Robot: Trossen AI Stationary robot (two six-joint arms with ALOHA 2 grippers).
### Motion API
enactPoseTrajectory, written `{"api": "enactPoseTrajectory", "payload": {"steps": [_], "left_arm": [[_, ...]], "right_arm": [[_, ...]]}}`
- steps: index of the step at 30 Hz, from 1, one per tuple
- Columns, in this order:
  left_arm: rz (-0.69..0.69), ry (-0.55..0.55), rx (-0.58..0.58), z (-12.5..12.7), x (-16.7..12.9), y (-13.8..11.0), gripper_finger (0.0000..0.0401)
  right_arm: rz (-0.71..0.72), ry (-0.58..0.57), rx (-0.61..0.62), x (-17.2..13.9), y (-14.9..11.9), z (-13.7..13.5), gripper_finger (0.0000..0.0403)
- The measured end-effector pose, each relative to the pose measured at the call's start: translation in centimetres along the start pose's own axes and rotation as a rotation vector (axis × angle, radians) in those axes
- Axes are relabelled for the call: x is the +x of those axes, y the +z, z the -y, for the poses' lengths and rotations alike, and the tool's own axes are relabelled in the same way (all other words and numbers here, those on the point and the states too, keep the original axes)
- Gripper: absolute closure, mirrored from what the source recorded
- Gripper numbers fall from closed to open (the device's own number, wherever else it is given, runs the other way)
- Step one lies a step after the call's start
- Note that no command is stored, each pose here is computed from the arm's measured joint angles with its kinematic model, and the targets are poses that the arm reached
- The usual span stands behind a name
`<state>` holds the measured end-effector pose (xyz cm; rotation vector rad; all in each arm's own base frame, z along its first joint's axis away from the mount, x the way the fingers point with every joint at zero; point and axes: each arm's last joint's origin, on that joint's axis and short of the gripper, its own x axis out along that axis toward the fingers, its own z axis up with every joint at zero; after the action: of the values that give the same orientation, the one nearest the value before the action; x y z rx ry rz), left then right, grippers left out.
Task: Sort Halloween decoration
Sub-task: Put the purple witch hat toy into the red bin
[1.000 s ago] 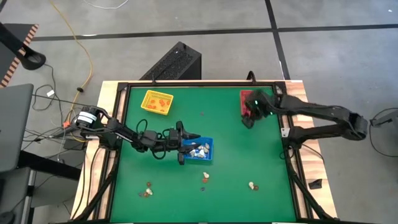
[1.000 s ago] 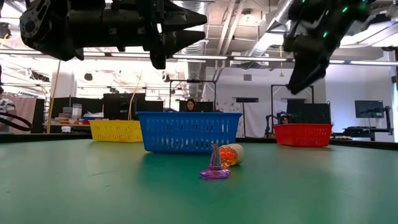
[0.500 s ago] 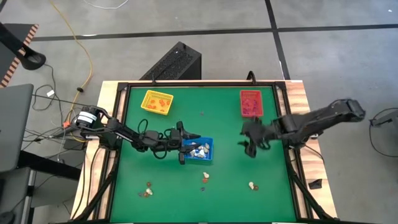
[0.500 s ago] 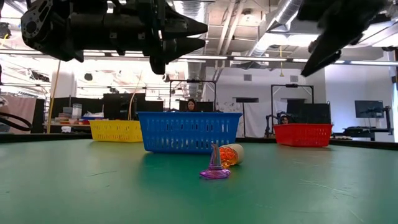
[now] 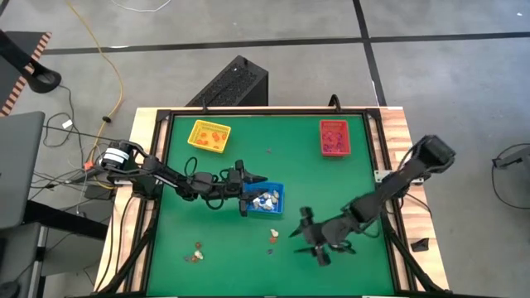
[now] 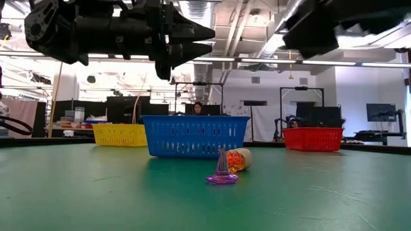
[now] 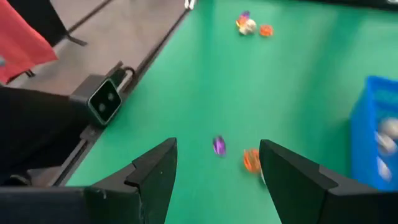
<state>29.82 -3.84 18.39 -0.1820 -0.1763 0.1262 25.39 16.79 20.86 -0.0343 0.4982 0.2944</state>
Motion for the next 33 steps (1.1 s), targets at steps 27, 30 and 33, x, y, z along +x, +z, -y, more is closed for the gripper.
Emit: {"api": "enactPoseTrajectory", "payload": {"steps": [27, 30, 33], "left_arm": [[-0.006, -0.028, -0.001, 0.1, 0.0, 0.0, 0.023], [-0.011, -0.027, -0.001, 0.1, 0.0, -0.1, 0.023], [-0.019, -0.026, 0.001, 0.1, 0.0, -0.2, 0.023]], "right_arm": [[0.055, -0.007, 0.0, 12.6, -5.2, 1.6, 0.0188], [0.041, -0.009, -0.004, 12.6, -5.4, 1.6, 0.0231], [0.019, -0.015, -0.009, 12.7, -5.7, 1.7, 0.0283]]}}
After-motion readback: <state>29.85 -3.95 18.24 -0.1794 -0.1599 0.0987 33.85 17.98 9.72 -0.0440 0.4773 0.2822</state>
